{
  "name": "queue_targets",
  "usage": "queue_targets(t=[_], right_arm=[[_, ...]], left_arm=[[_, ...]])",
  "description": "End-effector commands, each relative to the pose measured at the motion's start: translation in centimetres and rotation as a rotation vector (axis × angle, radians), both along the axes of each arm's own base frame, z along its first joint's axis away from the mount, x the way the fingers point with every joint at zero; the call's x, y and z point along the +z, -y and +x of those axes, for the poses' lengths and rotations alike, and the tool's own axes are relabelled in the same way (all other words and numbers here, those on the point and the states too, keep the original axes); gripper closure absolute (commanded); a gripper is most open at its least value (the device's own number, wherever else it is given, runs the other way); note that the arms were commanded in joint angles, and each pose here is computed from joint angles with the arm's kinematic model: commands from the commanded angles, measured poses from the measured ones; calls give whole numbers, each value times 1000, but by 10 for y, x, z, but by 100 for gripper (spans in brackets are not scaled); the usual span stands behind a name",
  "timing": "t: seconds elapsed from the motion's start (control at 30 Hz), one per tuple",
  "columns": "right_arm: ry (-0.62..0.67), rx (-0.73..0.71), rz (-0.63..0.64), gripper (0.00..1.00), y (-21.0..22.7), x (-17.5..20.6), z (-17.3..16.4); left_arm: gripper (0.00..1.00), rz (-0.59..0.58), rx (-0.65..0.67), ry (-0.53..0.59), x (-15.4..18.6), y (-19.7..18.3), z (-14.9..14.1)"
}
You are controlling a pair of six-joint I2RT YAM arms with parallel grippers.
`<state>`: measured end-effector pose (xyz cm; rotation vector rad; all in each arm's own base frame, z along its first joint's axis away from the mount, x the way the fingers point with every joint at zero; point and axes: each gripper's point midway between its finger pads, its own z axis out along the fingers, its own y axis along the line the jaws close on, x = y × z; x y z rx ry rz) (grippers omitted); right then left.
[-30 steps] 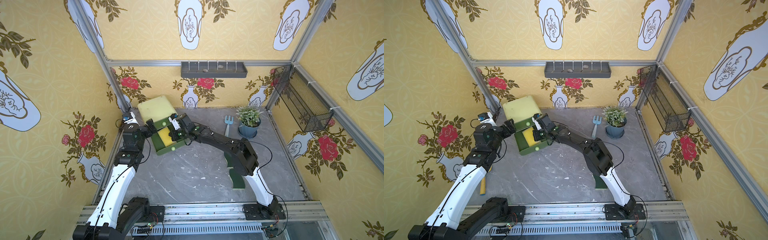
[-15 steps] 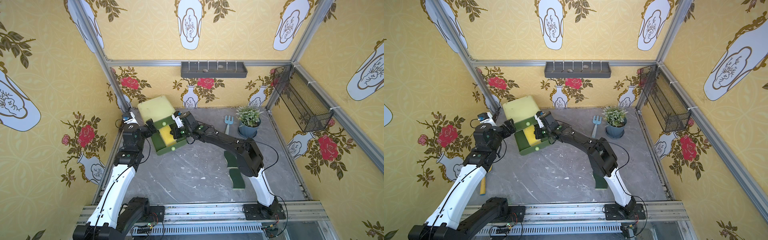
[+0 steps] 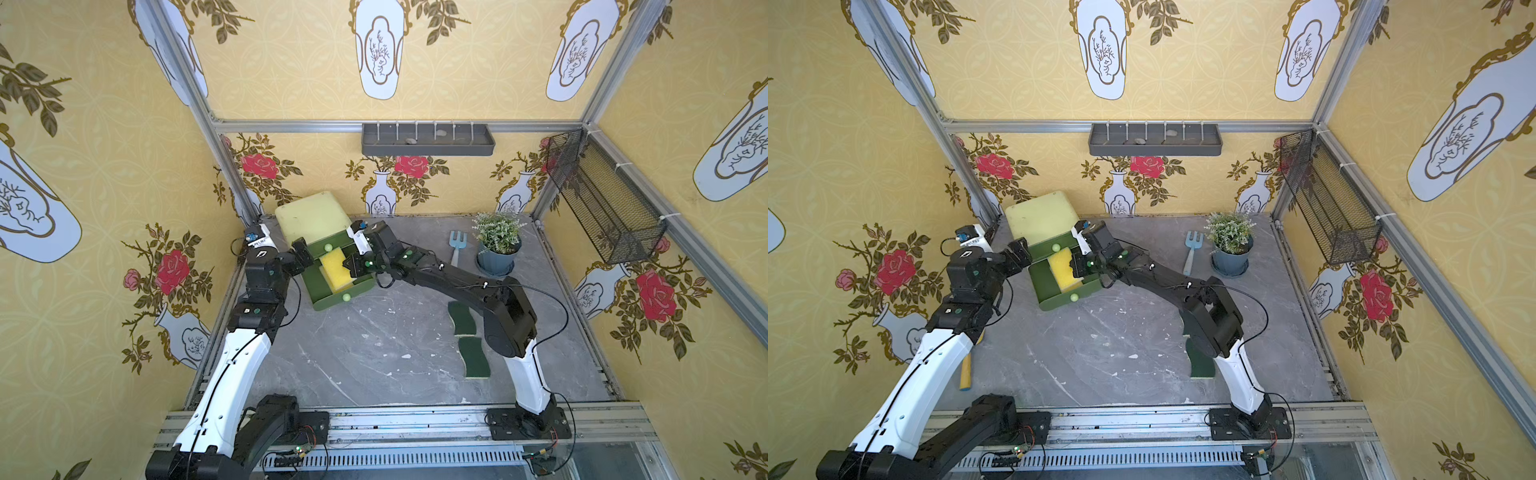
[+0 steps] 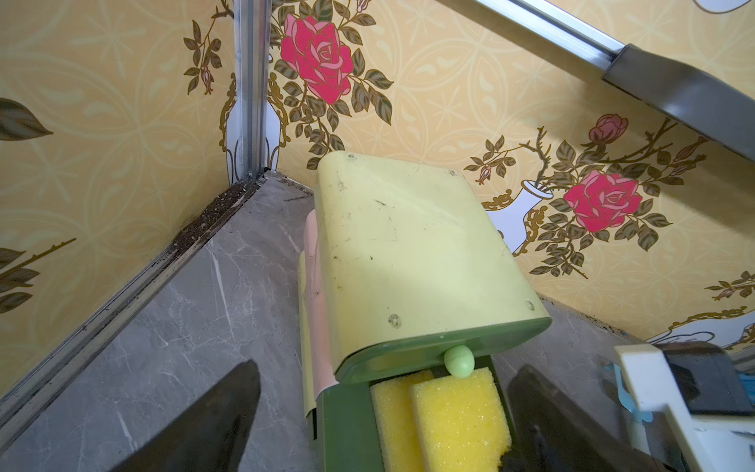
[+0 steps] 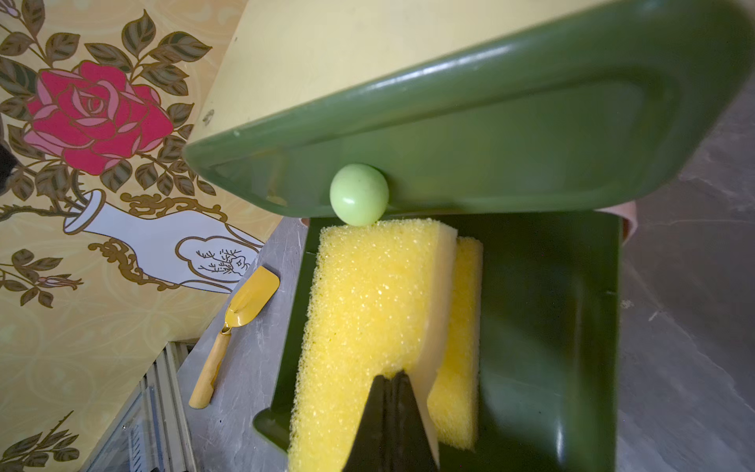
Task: Take the sponge out of the drawer
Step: Pick up the sponge from the drawer.
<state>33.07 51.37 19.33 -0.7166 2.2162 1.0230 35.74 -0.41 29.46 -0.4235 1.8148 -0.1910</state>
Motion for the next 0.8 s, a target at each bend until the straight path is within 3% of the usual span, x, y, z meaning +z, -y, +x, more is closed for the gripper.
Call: queue_targets(t=[0.0, 0.4, 0.77], right_arm=[[43, -6, 66, 100, 0, 24, 1], [56, -62, 100, 100, 49, 40, -17], [-53, -256, 102, 100, 157, 2, -12]], left_arm=[[0, -3, -9, 16, 2, 2, 2], [0, -4, -16, 12, 0, 3, 3], [0, -9, -21, 4, -2, 4, 5]])
